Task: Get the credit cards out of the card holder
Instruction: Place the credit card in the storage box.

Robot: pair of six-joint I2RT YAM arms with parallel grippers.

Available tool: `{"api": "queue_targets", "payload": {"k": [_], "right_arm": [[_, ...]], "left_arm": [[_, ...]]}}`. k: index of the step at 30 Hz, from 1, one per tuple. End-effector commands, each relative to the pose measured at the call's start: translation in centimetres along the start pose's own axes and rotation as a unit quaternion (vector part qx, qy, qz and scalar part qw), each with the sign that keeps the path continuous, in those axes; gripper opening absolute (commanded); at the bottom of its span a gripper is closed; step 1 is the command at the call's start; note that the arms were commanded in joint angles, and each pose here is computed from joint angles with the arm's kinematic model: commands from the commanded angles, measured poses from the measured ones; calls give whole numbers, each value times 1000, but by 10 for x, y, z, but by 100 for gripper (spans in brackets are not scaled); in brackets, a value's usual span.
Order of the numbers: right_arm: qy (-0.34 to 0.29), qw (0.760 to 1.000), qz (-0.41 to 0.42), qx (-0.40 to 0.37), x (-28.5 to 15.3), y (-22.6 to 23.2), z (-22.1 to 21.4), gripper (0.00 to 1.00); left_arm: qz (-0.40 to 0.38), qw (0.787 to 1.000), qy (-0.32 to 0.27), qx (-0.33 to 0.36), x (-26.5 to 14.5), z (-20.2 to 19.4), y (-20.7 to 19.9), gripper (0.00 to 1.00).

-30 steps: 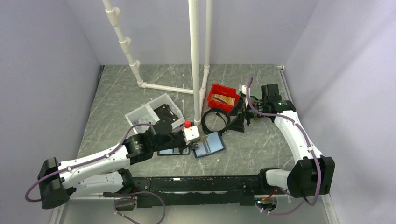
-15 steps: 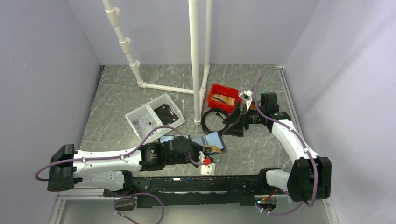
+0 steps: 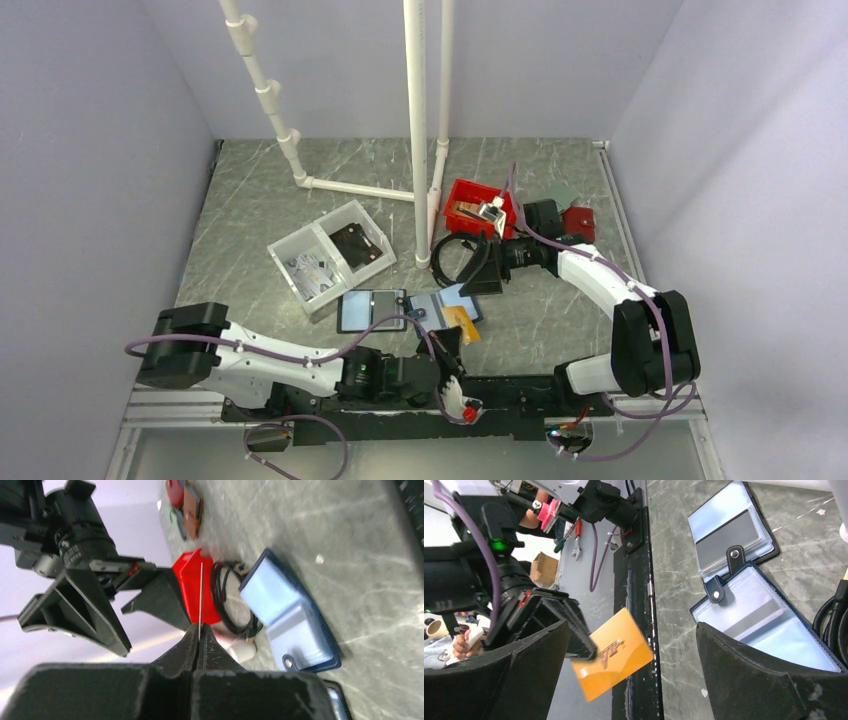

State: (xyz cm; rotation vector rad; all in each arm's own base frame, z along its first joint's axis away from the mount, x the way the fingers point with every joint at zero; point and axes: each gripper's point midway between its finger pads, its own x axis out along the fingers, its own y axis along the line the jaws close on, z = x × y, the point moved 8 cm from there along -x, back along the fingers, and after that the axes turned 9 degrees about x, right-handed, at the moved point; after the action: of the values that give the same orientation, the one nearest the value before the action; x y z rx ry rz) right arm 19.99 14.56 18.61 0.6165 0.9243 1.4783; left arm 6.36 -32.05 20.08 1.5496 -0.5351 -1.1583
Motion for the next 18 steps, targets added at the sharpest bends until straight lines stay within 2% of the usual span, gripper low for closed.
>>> {"api": "queue_targets", "payload": {"k": [1,8,15,18], "right_arm": [[-13,1000,-9,-6,1,6,17,100],[-12,999,-16,43,6,0,18,100],[2,998,8,61,11,4,17,99],[13,998,11,62,15,4,15,95]], "left_arm": [[91,990,95,45,-7,-11,16,0],[167,973,139,73,-6,-12,18,0],[181,970,148,69,0,-11,13,0],[186,968,152,69,2,-11,12,0]]}}
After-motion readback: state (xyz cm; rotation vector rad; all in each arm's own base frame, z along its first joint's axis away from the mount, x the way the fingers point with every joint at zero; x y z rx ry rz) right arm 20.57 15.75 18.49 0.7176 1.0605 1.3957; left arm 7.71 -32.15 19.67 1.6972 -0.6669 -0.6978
